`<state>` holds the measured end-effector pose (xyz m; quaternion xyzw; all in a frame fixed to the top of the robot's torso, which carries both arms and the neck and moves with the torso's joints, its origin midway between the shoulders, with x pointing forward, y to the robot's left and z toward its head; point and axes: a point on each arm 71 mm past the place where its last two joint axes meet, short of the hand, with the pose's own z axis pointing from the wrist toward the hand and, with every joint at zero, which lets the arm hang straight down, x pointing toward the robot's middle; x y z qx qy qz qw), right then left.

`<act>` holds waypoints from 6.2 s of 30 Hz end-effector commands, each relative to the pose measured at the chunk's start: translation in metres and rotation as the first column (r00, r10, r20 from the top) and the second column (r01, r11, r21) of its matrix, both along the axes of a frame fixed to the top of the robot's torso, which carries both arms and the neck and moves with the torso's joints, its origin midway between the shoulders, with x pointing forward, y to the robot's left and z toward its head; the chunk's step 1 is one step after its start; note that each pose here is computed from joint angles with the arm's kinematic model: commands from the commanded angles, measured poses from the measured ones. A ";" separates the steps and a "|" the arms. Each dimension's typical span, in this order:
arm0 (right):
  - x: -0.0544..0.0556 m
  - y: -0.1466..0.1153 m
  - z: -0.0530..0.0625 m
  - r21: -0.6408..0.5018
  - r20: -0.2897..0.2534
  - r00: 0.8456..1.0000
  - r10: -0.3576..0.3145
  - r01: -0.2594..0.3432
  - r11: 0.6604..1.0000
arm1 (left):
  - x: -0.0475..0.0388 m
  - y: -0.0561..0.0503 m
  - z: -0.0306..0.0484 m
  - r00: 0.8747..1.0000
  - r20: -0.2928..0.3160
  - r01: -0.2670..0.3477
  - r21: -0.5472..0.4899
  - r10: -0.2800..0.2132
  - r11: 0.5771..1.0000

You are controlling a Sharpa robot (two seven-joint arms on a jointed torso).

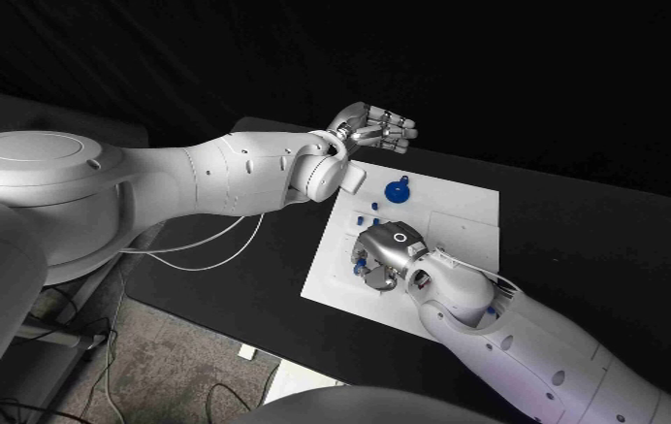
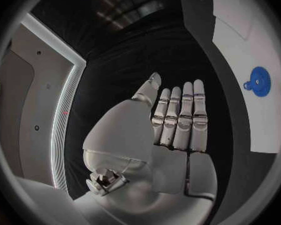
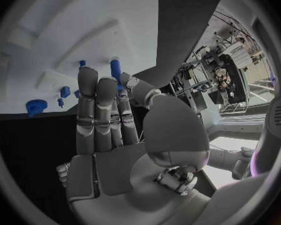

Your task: Assemble the parts on the task board

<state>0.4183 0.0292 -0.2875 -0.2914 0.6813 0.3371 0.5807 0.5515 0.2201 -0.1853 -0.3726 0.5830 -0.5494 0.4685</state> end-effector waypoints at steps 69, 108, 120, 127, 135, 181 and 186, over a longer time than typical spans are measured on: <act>-0.005 0.005 -0.017 -0.009 -0.065 0.998 0.017 -0.017 1.000 | 0.0003 -0.006 0.0054 0.999 -0.005 0.038 -0.005 -0.038 0.999; 0.034 -0.187 0.033 0.192 -0.631 0.725 -0.275 0.489 0.851 | -0.0051 0.025 0.0055 1.000 -0.008 -0.002 0.008 0.002 1.000; 0.028 -0.227 0.011 -0.165 -0.746 0.414 -0.522 0.644 0.747 | -0.0072 0.028 0.0046 1.000 -0.013 -0.002 0.009 0.002 1.000; 0.029 -0.215 0.002 -0.243 -0.754 0.346 -0.559 0.644 0.725 | -0.0081 0.025 0.0044 1.000 -0.017 0.008 0.006 -0.008 1.000; 0.033 -0.203 -0.006 -0.283 -0.756 0.309 -0.577 0.641 0.714 | -0.0093 0.022 0.0043 1.000 -0.020 0.016 0.004 -0.016 1.000; 0.041 -0.168 -0.043 -0.361 -0.710 0.326 -0.624 0.592 0.720 | -0.0174 0.008 0.0050 0.997 -0.033 0.069 -0.003 -0.069 0.998; 0.041 -0.169 -0.041 -0.345 -0.697 0.343 -0.630 0.609 0.714 | -0.0171 0.008 0.0049 0.997 -0.033 0.069 -0.003 -0.069 0.998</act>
